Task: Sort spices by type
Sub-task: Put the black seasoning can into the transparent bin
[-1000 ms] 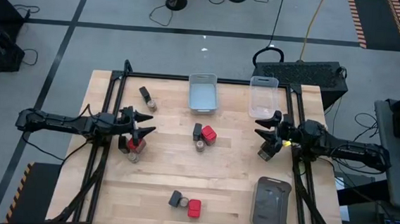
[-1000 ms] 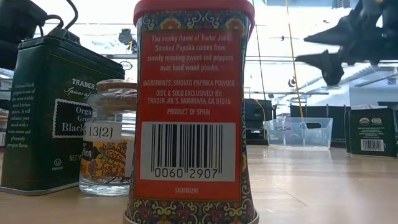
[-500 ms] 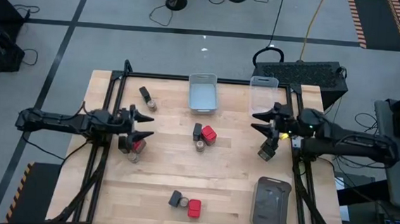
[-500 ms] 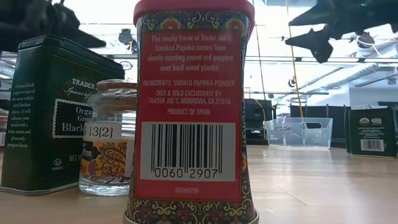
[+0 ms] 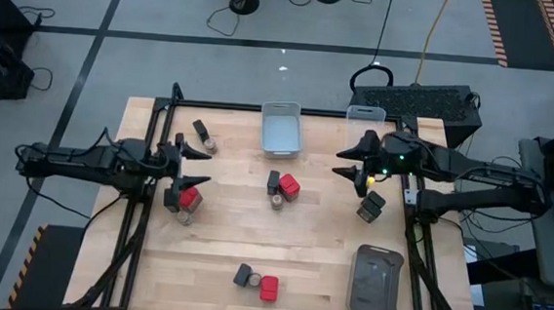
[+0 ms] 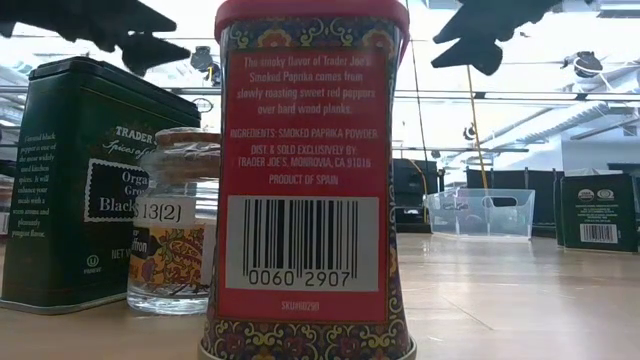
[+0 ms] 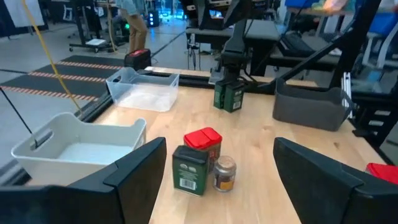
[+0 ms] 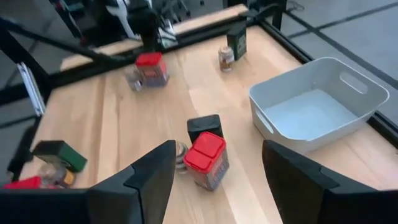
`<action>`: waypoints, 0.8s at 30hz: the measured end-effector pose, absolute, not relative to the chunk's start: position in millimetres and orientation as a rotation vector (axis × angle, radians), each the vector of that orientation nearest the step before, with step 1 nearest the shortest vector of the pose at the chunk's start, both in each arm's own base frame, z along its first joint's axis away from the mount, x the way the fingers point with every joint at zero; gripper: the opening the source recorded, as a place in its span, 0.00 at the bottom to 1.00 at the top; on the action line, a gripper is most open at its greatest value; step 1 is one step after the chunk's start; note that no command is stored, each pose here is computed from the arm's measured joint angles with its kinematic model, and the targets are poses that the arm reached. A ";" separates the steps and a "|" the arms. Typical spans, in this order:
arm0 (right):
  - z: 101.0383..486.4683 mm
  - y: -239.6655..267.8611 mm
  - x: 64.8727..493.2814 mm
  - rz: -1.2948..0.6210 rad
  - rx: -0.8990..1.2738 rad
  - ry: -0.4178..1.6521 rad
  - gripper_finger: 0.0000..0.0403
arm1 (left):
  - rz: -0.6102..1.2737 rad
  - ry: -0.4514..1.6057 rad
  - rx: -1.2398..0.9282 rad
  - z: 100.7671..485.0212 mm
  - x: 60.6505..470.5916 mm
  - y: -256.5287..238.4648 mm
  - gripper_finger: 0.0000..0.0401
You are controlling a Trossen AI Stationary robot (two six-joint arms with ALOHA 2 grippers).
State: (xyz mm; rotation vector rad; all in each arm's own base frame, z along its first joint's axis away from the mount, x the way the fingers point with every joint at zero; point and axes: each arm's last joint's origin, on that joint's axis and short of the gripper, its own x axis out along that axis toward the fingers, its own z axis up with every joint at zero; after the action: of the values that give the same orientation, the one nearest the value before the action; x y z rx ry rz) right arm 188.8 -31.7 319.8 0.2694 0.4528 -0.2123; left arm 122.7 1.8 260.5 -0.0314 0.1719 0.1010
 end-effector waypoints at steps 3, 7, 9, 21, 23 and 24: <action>325.4 -32.8 195.6 -0.213 0.251 0.521 0.55 | 0.099 0.184 -0.001 272.8 129.7 1.7 0.75; 329.9 -33.9 201.8 -0.215 0.232 0.639 0.55 | 0.097 0.220 0.042 287.4 139.4 1.7 0.75; 329.8 -34.2 203.3 -0.216 0.226 0.710 0.55 | 0.107 0.245 0.053 293.3 144.8 2.0 0.75; 306.3 -33.4 194.1 -0.314 0.350 1.111 0.55 | 0.108 0.333 0.115 298.1 170.4 2.1 0.75; 302.9 -33.2 192.5 -0.346 0.391 1.157 0.55 | 0.108 0.349 0.112 295.6 173.6 2.0 0.75; 301.2 -33.1 191.8 -0.365 0.413 1.180 0.55 | 0.108 0.355 0.112 294.5 174.9 2.0 0.75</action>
State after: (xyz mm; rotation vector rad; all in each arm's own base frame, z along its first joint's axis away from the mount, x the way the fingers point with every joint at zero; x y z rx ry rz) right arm 191.8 -33.1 301.2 0.4131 1.1802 -0.3650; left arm 174.9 2.0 294.5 0.1122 0.3554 0.1077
